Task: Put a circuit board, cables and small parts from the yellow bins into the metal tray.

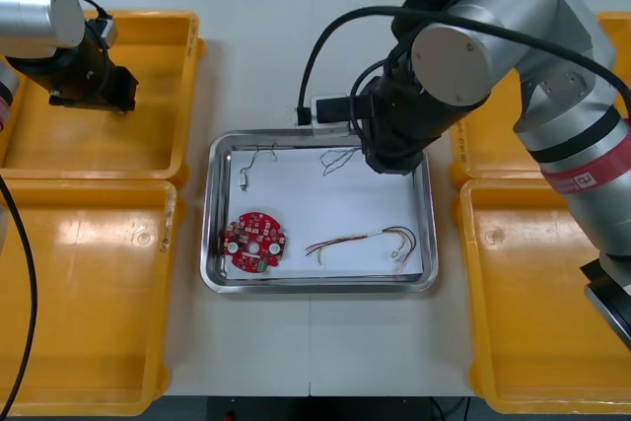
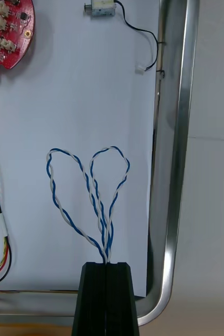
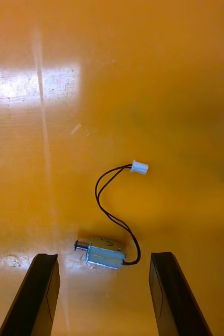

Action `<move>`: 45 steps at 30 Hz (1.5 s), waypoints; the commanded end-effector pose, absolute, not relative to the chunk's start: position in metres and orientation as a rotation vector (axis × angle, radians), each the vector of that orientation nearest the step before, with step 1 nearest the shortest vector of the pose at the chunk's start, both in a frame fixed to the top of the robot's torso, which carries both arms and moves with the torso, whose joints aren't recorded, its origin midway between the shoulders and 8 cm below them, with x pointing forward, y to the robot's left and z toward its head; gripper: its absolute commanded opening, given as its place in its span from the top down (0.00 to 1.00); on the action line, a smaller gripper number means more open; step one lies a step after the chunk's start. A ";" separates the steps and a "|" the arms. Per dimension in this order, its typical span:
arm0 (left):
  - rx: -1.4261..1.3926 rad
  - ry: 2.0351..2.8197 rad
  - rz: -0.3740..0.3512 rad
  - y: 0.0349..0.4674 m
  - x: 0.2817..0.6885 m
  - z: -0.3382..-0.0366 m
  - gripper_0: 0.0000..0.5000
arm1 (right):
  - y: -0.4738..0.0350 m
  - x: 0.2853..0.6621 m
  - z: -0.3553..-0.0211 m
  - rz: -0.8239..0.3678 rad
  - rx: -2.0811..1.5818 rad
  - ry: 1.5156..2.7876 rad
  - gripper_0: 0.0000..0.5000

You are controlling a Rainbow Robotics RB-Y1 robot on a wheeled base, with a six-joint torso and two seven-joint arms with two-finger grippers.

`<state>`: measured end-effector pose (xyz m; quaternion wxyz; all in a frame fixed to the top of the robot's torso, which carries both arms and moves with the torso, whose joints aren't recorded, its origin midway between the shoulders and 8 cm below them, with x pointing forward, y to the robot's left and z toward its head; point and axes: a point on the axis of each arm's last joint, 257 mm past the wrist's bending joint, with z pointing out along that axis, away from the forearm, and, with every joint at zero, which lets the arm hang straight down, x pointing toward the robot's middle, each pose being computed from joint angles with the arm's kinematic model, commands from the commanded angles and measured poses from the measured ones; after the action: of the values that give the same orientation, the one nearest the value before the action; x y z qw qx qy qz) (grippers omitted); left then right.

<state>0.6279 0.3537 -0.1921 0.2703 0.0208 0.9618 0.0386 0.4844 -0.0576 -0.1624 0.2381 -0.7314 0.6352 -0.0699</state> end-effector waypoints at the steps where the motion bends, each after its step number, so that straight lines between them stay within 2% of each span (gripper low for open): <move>1: 0.216 2.512 0.162 0.355 0.647 -0.153 0.00 | -0.032 0.485 -0.153 -0.309 -2.103 1.565 1.00; 6: 0.215 2.507 0.144 0.353 0.651 -0.163 0.00 | -0.030 0.485 -0.166 -0.380 -2.147 1.530 1.00; 16: 0.234 2.503 0.154 0.351 0.653 -0.170 0.00 | -0.032 0.493 -0.194 -0.331 -2.125 1.557 1.00; 23: 0.251 2.505 0.160 0.348 0.653 -0.174 0.00 | -0.036 0.500 -0.204 -0.383 -2.116 1.547 1.00; 24: 0.251 2.505 0.162 0.347 0.653 -0.175 0.02 | -0.036 0.501 -0.204 -0.386 -2.115 1.545 1.00; 25: 0.256 2.502 0.170 0.348 0.653 -0.175 0.22 | -0.037 0.500 -0.207 -0.390 -2.116 1.546 1.00; 26: 0.258 2.499 0.171 0.347 0.654 -0.175 0.52 | -0.038 0.501 -0.209 -0.393 -2.113 1.550 1.00; 27: 0.258 2.499 0.171 0.347 0.654 -0.175 0.71 | -0.039 0.501 -0.210 -0.394 -2.112 1.552 1.00; 28: 0.258 2.499 0.171 0.347 0.654 -0.175 1.00 | -0.041 0.501 -0.213 -0.397 -2.111 1.557 1.00; 40: 0.262 2.502 0.172 0.347 0.653 -0.176 1.00 | -0.045 0.500 -0.236 -0.383 -2.083 1.550 1.00; 45: 0.261 2.503 0.167 0.346 0.653 -0.176 1.00 | -0.047 0.504 -0.241 -0.423 -2.082 1.524 1.00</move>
<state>0.6380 0.3526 -0.2076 0.2828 0.0485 0.9568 0.0470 0.5075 -0.0519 -0.2345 0.2627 -0.7528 0.5862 -0.1438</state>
